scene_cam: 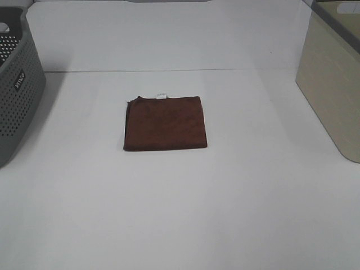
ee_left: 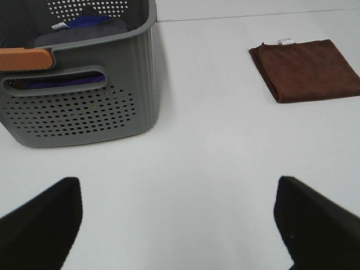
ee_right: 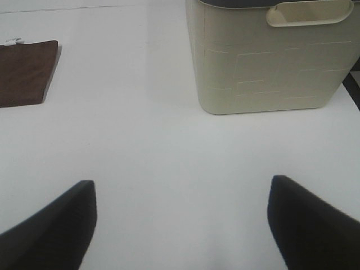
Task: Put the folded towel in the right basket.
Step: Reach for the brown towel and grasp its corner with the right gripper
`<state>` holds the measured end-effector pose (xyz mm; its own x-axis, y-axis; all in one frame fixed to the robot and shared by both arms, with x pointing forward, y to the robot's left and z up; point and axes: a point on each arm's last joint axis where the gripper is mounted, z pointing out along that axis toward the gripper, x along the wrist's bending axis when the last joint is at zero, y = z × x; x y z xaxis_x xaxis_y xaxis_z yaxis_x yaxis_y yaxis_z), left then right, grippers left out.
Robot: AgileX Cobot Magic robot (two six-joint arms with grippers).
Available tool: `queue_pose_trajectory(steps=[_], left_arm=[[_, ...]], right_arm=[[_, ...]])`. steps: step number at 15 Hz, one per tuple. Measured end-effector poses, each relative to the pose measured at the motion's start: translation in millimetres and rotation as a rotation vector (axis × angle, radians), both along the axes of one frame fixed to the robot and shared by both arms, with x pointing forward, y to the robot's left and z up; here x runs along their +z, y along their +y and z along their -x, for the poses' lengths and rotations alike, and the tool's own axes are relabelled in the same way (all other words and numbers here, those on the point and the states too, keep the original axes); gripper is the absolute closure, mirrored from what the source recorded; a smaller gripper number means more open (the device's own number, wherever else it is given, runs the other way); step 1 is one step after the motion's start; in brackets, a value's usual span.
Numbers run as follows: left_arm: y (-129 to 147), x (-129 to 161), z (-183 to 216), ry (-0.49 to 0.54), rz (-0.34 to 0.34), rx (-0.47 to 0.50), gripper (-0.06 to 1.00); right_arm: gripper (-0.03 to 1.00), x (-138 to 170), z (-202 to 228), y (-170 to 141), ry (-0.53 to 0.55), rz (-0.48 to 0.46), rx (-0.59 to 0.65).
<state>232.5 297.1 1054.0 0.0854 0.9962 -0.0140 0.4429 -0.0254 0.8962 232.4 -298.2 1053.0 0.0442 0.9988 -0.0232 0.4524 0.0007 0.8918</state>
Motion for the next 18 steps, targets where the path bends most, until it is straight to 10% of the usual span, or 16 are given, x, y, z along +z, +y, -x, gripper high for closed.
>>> queue_pose_trajectory(steps=[10,18], left_arm=[[0,0,0,0.0,0.0,0.0,0.07],[0,0,0,0.0,0.0,0.0,0.07]], right_arm=[[0.2,2,-14,-1,0.077,-0.004,0.0],[0.21,13,-117,-1,0.101,-0.088,0.022]])
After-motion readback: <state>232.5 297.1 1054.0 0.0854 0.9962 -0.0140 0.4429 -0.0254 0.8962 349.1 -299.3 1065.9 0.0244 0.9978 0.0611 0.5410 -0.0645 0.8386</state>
